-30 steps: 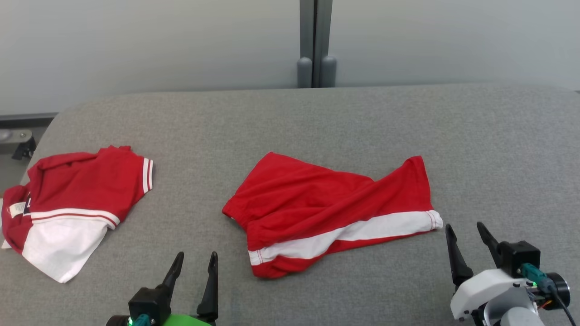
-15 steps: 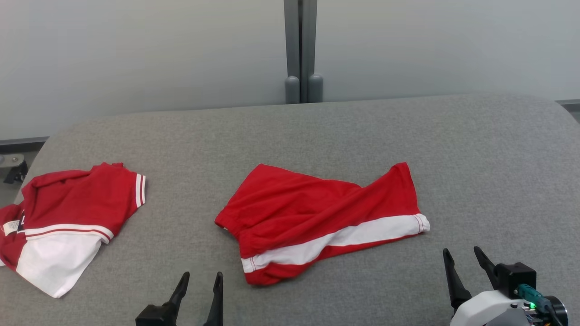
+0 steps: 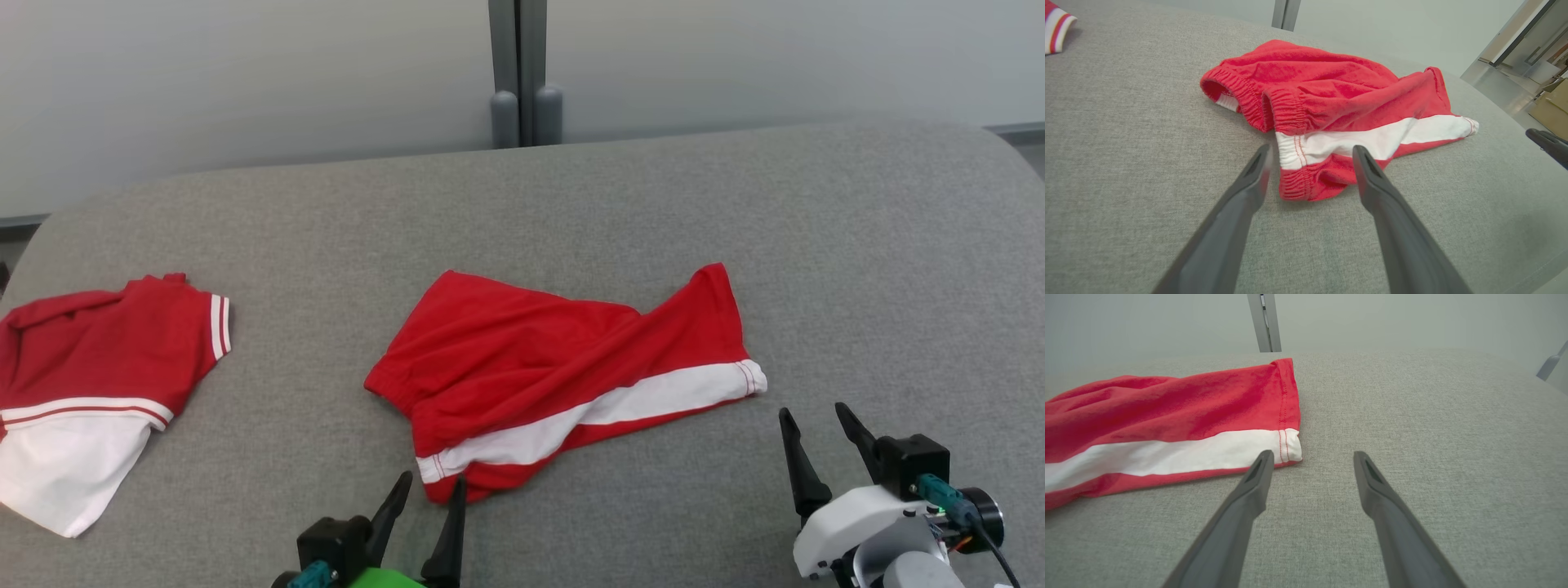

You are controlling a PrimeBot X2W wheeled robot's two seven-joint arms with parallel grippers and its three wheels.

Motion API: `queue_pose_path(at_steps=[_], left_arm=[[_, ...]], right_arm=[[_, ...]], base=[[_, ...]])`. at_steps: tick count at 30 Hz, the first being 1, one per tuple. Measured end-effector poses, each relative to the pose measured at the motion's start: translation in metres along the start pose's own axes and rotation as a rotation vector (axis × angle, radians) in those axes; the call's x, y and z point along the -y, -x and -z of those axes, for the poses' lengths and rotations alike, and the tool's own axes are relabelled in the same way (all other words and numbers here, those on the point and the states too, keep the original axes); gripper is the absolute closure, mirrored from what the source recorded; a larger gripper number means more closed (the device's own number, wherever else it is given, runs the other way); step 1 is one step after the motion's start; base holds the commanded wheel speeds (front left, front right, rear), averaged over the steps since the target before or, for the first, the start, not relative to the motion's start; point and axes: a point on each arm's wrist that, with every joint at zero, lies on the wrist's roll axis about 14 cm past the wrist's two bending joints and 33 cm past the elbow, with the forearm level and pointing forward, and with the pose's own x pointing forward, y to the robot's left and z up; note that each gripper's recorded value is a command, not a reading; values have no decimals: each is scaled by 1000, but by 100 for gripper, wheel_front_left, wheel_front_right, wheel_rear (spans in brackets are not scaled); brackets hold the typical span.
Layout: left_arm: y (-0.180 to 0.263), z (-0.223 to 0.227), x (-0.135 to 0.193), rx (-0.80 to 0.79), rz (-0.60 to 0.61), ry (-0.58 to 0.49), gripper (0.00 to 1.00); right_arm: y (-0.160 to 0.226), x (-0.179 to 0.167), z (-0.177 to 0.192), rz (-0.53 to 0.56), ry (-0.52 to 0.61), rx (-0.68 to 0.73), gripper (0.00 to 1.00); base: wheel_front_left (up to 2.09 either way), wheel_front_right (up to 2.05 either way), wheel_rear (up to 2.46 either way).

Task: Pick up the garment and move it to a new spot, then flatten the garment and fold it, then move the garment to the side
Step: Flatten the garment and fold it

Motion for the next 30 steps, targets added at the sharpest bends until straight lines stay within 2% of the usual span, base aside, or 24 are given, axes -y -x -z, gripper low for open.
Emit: queue_pose_path(at_steps=[16, 17, 18, 30], left_arm=[[-20, 12, -9, -52, -16, 91, 0], [-22, 10, -9, -48, -13, 87, 53], [-23, 8, -10, -43, -11, 82, 100], [-26, 10, -19, -56, -22, 64, 100]], right_arm=[[-18, -1, 9, -5, 3, -31, 0], [-19, -1, 8, -7, 3, -29, 0], [-20, -1, 8, -8, 3, -28, 0], [-39, -4, 14, -11, -19, -52, 0]], base=[[0, 0, 0], [0, 0, 0], [0, 0, 0], [0, 0, 0]])
